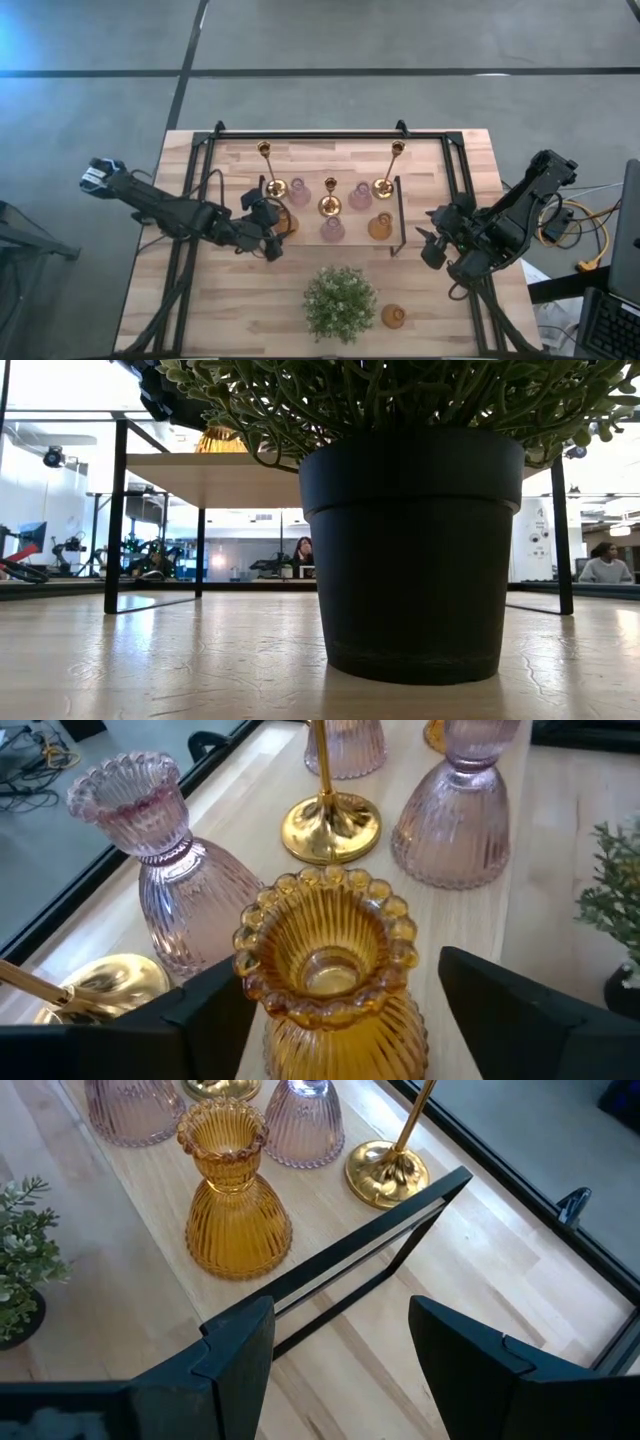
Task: Pick & Place candle stick holders
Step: Put the yellow vase on the shelf
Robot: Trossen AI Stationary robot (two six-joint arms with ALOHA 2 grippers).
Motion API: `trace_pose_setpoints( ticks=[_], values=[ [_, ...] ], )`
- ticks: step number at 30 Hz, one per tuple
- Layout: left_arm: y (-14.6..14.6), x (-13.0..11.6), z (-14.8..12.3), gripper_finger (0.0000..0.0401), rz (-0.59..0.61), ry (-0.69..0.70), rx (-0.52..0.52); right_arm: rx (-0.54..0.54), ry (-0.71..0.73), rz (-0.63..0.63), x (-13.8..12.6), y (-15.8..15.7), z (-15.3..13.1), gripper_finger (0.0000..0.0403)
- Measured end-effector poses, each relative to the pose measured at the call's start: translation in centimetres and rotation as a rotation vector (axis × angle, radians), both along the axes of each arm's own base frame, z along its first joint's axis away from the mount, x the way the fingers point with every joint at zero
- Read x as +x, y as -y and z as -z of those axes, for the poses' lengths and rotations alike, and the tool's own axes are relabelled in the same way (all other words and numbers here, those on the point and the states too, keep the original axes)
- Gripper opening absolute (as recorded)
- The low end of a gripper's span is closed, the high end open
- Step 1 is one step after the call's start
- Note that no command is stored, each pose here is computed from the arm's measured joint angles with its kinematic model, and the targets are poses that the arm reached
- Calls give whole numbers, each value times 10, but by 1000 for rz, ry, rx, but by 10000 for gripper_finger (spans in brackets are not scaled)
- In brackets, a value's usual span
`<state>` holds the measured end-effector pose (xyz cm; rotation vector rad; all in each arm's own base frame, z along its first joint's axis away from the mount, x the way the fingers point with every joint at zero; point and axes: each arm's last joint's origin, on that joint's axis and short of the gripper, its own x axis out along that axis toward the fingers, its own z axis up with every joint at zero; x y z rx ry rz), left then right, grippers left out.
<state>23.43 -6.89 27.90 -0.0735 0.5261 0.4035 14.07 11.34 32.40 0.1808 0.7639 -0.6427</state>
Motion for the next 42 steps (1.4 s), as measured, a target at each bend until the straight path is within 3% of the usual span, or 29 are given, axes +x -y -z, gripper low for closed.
trace_pose_setpoints(
  ticks=[7, 15, 19, 23, 31, 42],
  values=[
    [-4, -13, -18, 327, 33, -1, -8, 5, 1, 2, 0, 0, 0, 226],
    [-8, -51, -45, 328, 152, -33, -261, 50, -28, -1, 0, -2, 1, 226],
    [-6, -75, -50, 328, 168, -55, -298, 122, -58, -20, 2, -5, 2, 226],
    [0, -99, -49, 328, 111, -44, -269, 213, -49, -114, 9, -21, 3, 220],
    [13, -130, -39, 328, 72, 119, -205, 348, -13, -284, 20, -63, 12, 190],
    [14, -132, -37, 328, 83, 124, -195, 430, -111, -147, 22, -105, 52, 160]
  ],
)
